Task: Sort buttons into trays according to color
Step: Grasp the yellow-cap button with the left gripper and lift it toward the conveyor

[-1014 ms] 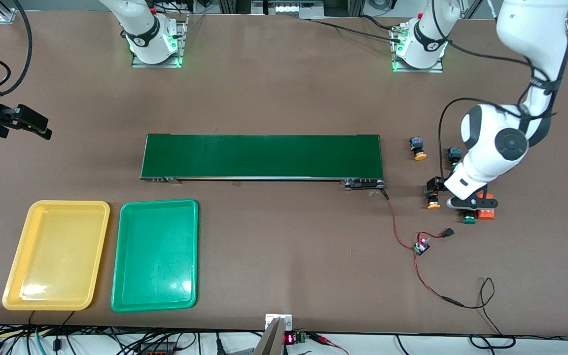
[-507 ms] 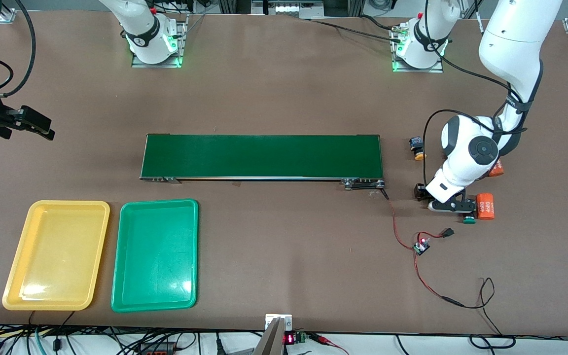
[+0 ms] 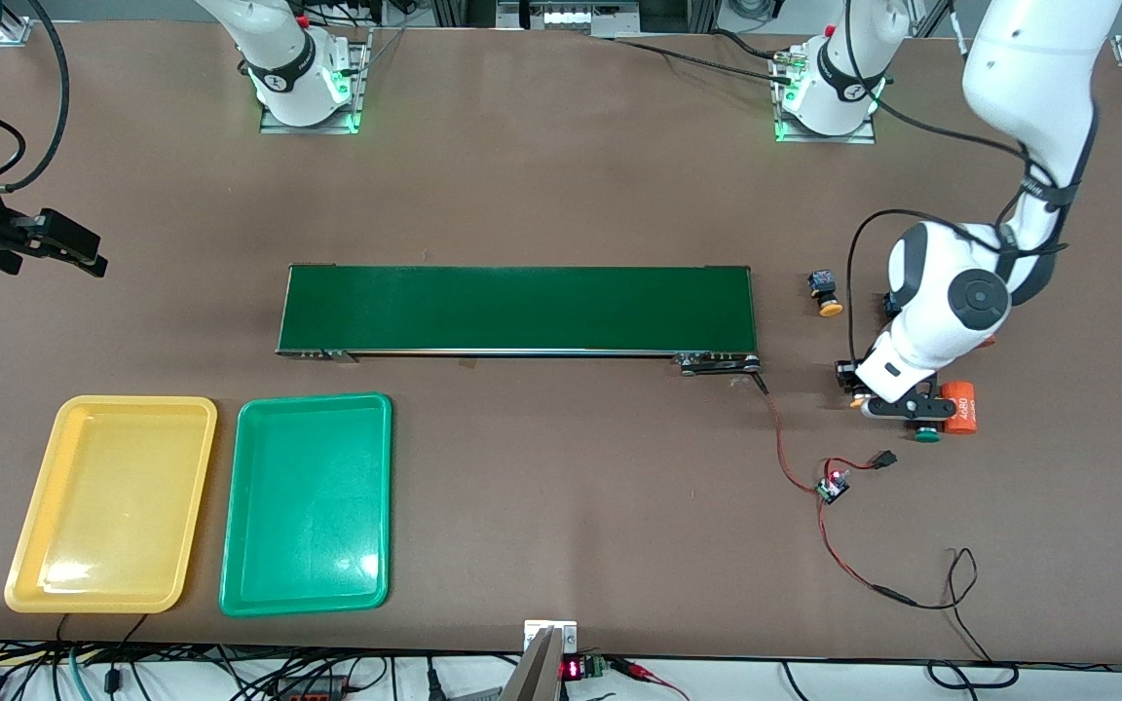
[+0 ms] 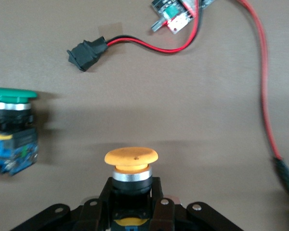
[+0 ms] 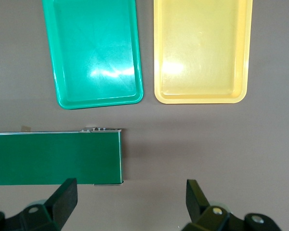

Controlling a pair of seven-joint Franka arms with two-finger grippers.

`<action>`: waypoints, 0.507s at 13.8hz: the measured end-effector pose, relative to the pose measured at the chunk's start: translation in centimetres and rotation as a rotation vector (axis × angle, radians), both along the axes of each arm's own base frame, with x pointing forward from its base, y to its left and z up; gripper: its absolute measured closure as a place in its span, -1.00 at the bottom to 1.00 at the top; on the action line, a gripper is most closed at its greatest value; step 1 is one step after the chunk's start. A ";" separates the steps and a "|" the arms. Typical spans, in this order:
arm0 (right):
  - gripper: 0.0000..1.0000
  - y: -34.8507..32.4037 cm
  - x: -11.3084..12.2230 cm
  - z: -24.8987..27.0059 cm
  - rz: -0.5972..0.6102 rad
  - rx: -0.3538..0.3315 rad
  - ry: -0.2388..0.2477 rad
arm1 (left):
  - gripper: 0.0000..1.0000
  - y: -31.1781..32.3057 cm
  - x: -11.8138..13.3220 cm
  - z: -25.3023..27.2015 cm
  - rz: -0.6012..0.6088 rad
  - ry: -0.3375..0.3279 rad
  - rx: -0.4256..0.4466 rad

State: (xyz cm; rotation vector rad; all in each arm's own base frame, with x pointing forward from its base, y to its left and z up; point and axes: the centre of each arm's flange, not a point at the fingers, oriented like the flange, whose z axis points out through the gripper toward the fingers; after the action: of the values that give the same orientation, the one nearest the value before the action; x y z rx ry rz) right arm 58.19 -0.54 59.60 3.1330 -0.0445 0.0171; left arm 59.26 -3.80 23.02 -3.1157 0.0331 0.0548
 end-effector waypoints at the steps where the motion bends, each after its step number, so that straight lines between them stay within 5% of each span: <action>1: -1.00 0.0 0.1 -0.2 -0.001 0.000 0.004 | 0.35 -1.0 0.1 2.1 -0.014 0.050 -0.001; 5: -1.00 -0.1 1.0 -3.1 -0.002 0.002 0.070 | 0.35 -11.8 -1.5 9.9 -0.156 0.254 -0.010; 7: -1.00 -0.2 1.1 -4.6 -0.003 0.003 0.119 | 0.35 -14.5 -2.0 10.6 -0.113 0.269 -0.042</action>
State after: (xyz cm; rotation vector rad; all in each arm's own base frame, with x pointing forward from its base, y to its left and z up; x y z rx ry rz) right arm 59.34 -0.73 54.95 3.1299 -0.0477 -0.1698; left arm 57.28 -18.30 33.60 -3.1158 0.2179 0.4749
